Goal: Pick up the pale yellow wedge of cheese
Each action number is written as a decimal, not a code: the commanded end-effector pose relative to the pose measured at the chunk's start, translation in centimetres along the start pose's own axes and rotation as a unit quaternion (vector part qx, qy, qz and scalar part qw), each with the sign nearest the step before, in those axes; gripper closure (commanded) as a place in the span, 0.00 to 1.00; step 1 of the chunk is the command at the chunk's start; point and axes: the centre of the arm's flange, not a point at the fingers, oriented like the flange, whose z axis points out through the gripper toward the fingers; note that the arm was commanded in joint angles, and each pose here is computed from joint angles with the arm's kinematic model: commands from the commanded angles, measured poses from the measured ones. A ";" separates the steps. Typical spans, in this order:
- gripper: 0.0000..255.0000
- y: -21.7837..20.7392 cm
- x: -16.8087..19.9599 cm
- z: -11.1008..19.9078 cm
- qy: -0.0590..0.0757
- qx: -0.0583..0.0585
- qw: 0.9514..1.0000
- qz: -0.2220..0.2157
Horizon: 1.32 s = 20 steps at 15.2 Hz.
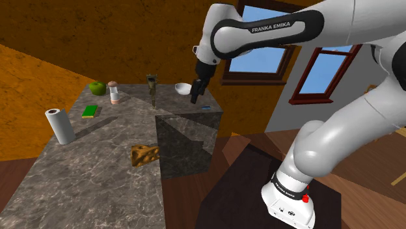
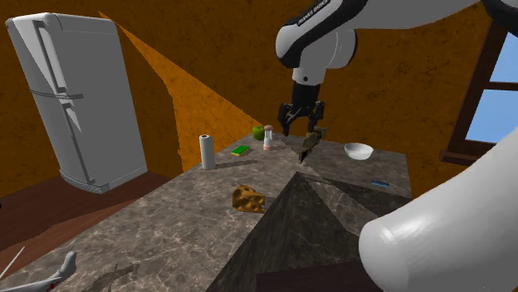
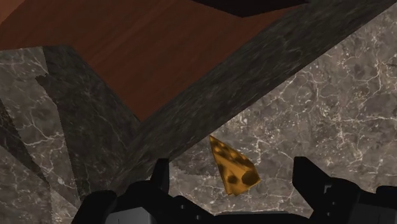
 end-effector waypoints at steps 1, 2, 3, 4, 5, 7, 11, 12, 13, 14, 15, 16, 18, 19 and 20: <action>0.00 0.1 1.4 2.4 -0.005 0.001 1.000 -0.013; 0.00 0.0 2.1 3.5 -0.007 0.002 1.000 -0.019; 0.00 -0.1 2.9 4.6 -0.010 0.002 1.000 -0.026; 0.00 -0.2 3.6 5.8 -0.012 0.003 0.999 -0.032; 0.00 -0.3 4.4 6.9 -0.015 0.003 0.999 -0.038; 0.00 -0.5 5.8 9.2 -0.020 0.005 0.998 -0.051; 0.00 -1.1 8.6 13.8 -0.030 0.007 0.997 -0.076; 0.00 -1.3 9.3 15.0 -0.032 0.007 0.996 -0.082; 0.00 -1.5 10.0 16.2 -0.035 0.008 0.995 -0.089; 0.00 -1.7 10.7 17.3 -0.037 0.009 0.995 -0.095; 0.00 -1.9 11.3 18.5 -0.040 0.009 0.994 -0.101; 0.00 -2.1 12.0 19.7 -0.042 0.010 0.993 -0.108; 0.00 -2.6 13.3 22.0 -0.047 0.011 0.992 -0.120; 0.00 -2.8 13.9 23.2 -0.050 0.011 0.991 -0.126; 0.00 -3.1 14.5 24.4 -0.052 0.012 0.990 -0.133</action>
